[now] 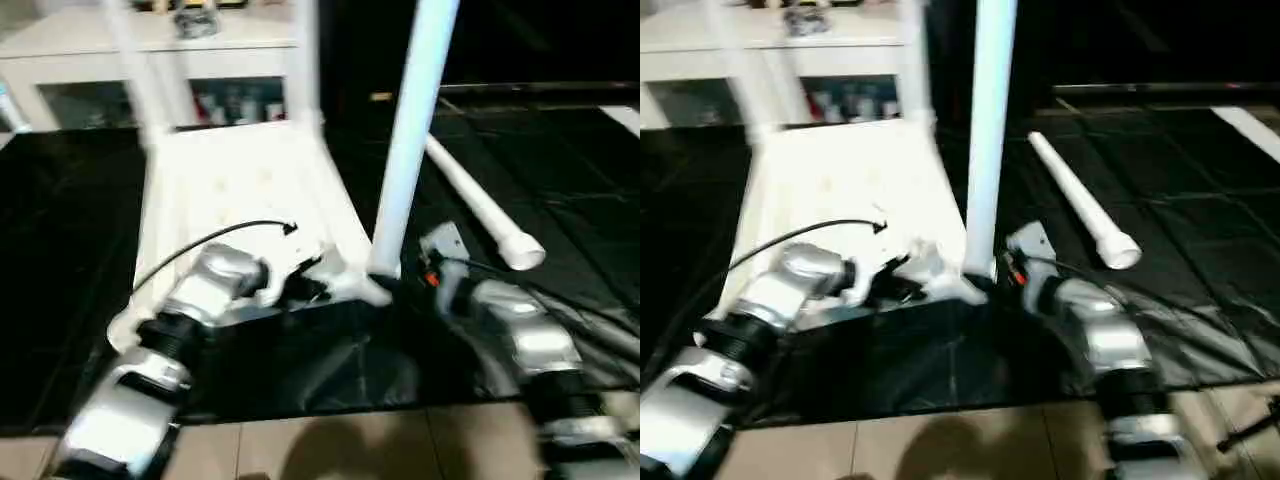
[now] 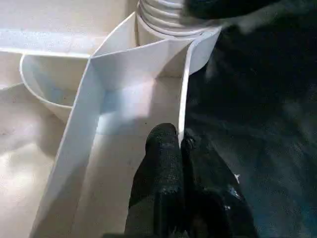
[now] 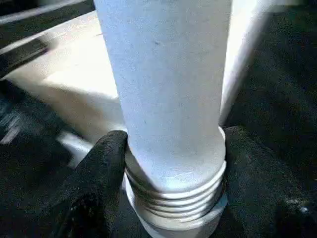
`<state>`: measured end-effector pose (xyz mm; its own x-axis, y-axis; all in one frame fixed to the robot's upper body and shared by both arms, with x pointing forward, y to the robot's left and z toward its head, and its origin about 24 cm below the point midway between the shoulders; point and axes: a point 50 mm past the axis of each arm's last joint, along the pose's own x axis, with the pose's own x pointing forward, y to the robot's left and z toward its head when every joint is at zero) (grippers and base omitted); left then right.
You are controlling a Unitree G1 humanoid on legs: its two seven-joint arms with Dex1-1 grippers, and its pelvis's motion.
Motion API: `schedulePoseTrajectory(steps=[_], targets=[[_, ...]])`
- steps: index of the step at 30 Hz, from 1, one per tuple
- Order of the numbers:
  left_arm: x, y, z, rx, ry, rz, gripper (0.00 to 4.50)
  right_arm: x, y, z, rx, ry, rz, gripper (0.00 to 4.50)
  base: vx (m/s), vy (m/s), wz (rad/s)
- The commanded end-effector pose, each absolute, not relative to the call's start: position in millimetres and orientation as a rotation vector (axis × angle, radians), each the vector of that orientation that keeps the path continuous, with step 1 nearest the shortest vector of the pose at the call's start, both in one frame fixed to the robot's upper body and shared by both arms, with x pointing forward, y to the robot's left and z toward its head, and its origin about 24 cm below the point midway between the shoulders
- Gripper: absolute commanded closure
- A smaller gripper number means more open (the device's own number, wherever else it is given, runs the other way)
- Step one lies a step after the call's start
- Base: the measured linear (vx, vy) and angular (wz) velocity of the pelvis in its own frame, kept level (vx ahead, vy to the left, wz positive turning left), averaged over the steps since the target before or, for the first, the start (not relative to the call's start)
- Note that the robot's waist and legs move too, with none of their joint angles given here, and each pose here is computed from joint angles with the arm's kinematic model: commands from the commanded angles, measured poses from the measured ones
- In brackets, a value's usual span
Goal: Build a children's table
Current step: Rotate leg to tighten
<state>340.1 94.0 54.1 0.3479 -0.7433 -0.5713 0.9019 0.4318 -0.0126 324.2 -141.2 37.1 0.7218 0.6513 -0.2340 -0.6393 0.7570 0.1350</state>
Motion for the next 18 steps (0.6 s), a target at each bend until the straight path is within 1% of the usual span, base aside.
schedulePoseTrajectory(steps=[1, 3, 4, 7, 9, 11, 12, 13, 14, 16, 18], targets=[[347.9, 64.9, 78.5, 0.264, 0.408, -1.013, 4.5, 318.7, -87.0, 32.8, 0.094, 0.301, 0.834, 1.84, 0.0, 0.0, 0.0], [347.9, 61.8, 79.5, 0.254, 0.408, -1.0, 4.5, 319.9, -82.2, 35.2, 0.091, 0.287, 0.833, 1.84, 0.0, 0.0, 0.0], [347.1, 60.1, 79.8, 0.267, 0.409, -1.0, 4.5, 319.8, -79.4, 37.0, 0.092, 0.278, 0.844, 1.14, 0.0, 0.0, 0.0], [344.4, 59.9, 79.0, 0.324, 0.402, -1.027, 4.5, 318.7, -79.0, 38.1, 0.076, 0.265, 0.847, 1.08, 0.0, 0.0, 0.0], [343.0, 64.8, 77.1, 0.364, 0.402, -1.041, 4.5, 317.0, -83.4, 36.2, 0.057, 0.267, 0.855, 0.78, 0.0, 0.0, 0.0], [342.5, 67.7, 76.7, 0.371, 0.405, -1.043, 4.5, 316.0, -85.9, 36.0, 0.052, 0.264, 0.859, 0.57, 0.0, 0.0, 0.0], [341.8, 73.0, 76.9, 0.375, 0.412, -1.039, 4.5, 314.8, -92.3, 36.0, 0.03, 0.261, 0.858, 0.57, 0.0, 0.0, 0.0], [341.8, 73.0, 76.9, 0.375, 0.412, -1.039, 4.5, 314.8, -92.3, 36.0, 0.03, 0.261, 0.858, 0.46, 0.0, 0.0, 0.0], [341.4, 78.5, 77.9, 0.37, 0.415, -1.044, 4.5, 314.3, -103.0, 36.2, -0.009, 0.252, 0.868, 0.33, 0.0, 0.0, 0.0], [339.8, 82.1, 78.8, 0.368, 0.418, -1.065, 4.5, 314.5, -113.6, 36.7, -0.035, 0.253, 0.871, 0.19, 0.0, 0.0, 0.0], [335.9, 88.1, 78.4, 0.416, 0.401, -1.132, 4.5, 315.9, -131.8, 42.7, -0.064, 0.236, 0.891, 0.12, 0.0, 0.0, 0.0]])
